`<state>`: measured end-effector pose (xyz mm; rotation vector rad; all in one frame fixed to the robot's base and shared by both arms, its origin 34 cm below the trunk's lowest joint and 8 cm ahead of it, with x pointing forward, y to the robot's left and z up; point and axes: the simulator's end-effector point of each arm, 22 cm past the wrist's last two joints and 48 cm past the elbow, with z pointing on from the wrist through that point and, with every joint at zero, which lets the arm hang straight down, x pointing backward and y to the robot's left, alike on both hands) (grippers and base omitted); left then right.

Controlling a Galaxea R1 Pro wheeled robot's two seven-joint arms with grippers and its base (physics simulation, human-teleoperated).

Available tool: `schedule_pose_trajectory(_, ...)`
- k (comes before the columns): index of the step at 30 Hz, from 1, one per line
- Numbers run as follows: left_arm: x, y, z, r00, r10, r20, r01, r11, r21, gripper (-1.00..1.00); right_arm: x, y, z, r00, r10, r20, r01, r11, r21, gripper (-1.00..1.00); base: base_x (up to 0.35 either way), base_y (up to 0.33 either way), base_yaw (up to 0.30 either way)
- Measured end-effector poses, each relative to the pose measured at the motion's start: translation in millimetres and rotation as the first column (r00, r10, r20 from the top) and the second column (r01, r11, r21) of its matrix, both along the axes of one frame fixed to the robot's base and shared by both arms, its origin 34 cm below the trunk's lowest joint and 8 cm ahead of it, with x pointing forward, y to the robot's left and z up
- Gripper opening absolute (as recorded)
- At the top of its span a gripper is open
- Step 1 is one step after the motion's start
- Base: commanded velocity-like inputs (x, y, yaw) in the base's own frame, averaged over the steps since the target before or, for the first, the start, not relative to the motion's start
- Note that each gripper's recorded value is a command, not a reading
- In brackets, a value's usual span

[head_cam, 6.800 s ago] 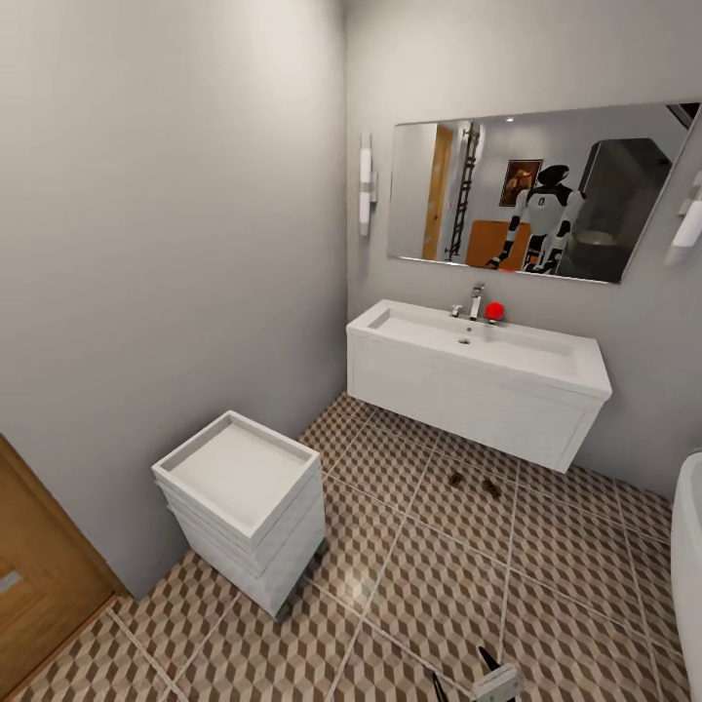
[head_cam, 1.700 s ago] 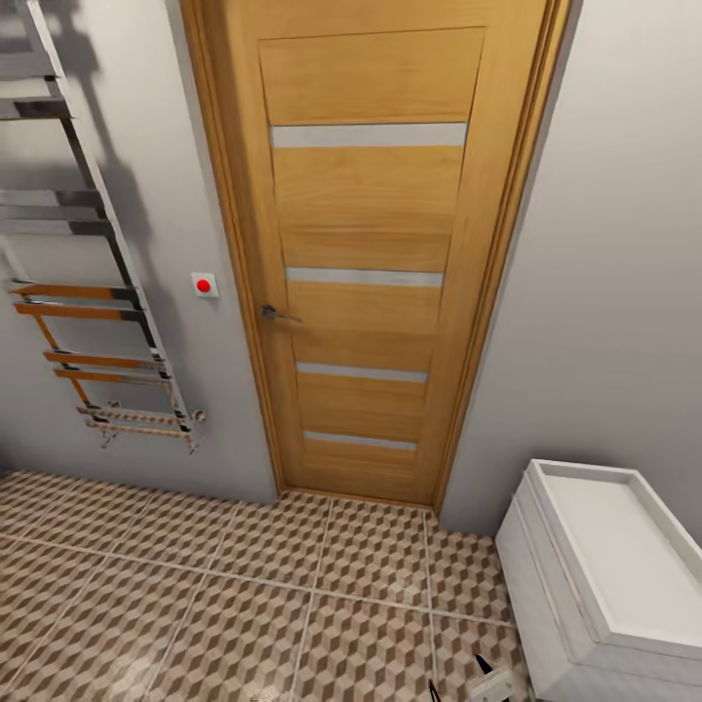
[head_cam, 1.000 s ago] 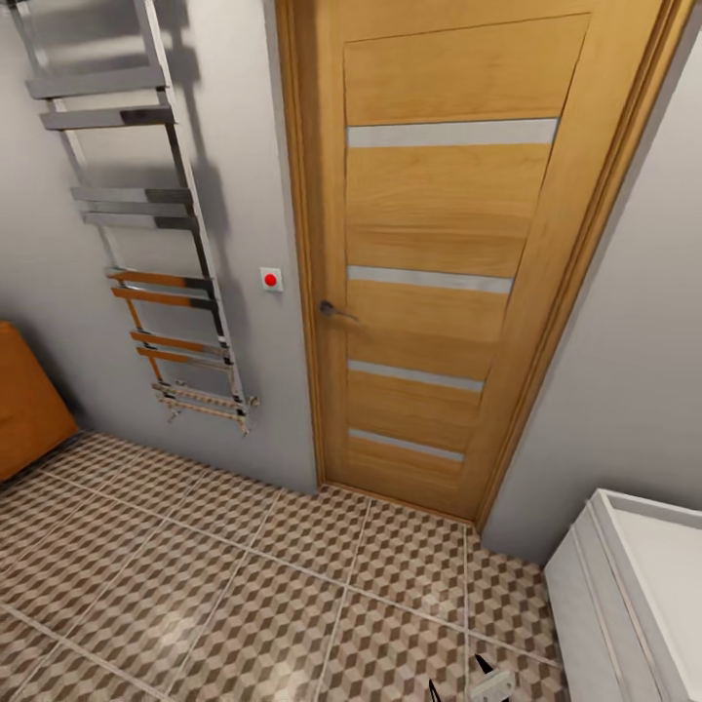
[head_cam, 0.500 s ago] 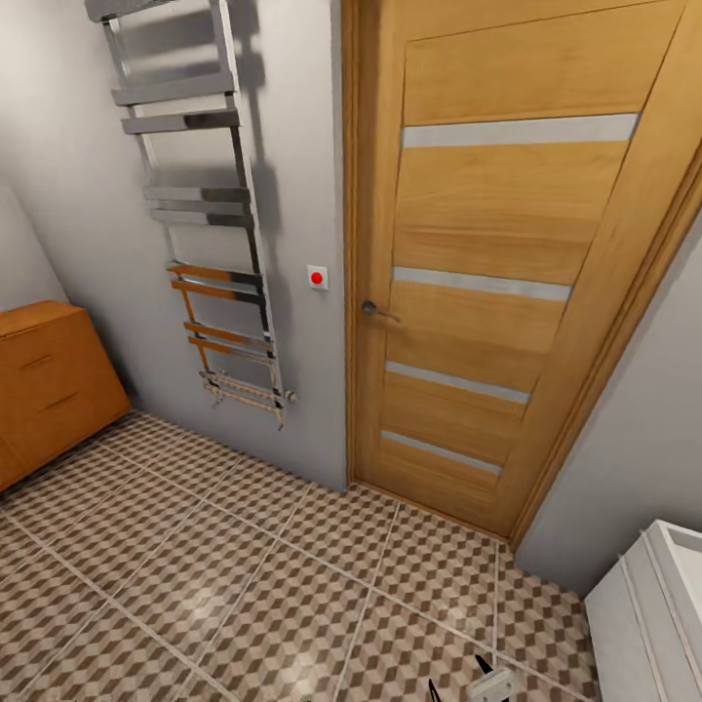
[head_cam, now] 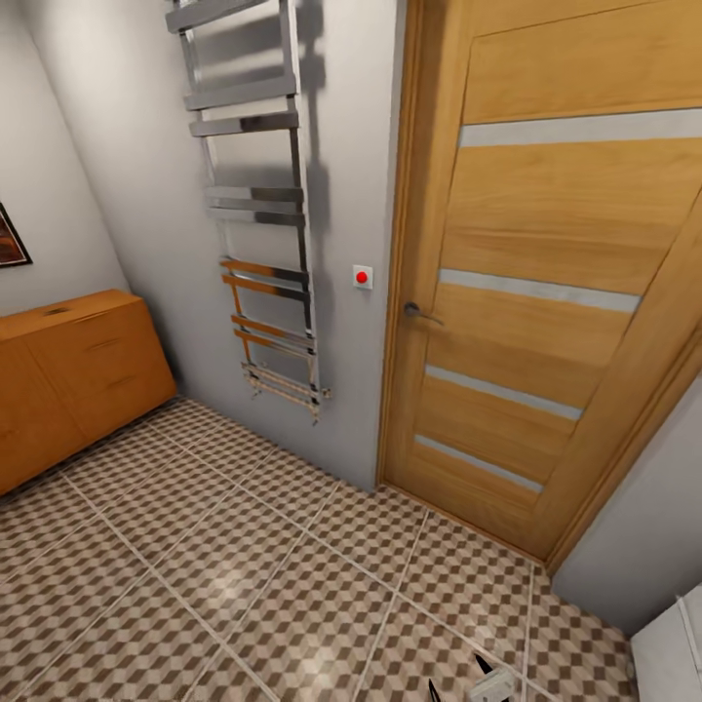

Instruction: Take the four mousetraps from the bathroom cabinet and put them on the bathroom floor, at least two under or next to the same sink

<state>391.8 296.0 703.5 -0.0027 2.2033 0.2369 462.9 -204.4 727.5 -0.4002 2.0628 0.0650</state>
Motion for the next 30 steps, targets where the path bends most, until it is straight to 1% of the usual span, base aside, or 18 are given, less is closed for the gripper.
schedule_pose_trajectory(30,-0.4,0.0,-0.4,1.0,0.0,-0.002,0.0,1.0,0.0,1.0,-0.1,0.3,-0.3,1.0,0.0,-0.001,0.0,1.0,0.0,1.0,0.0,0.0,0.269)
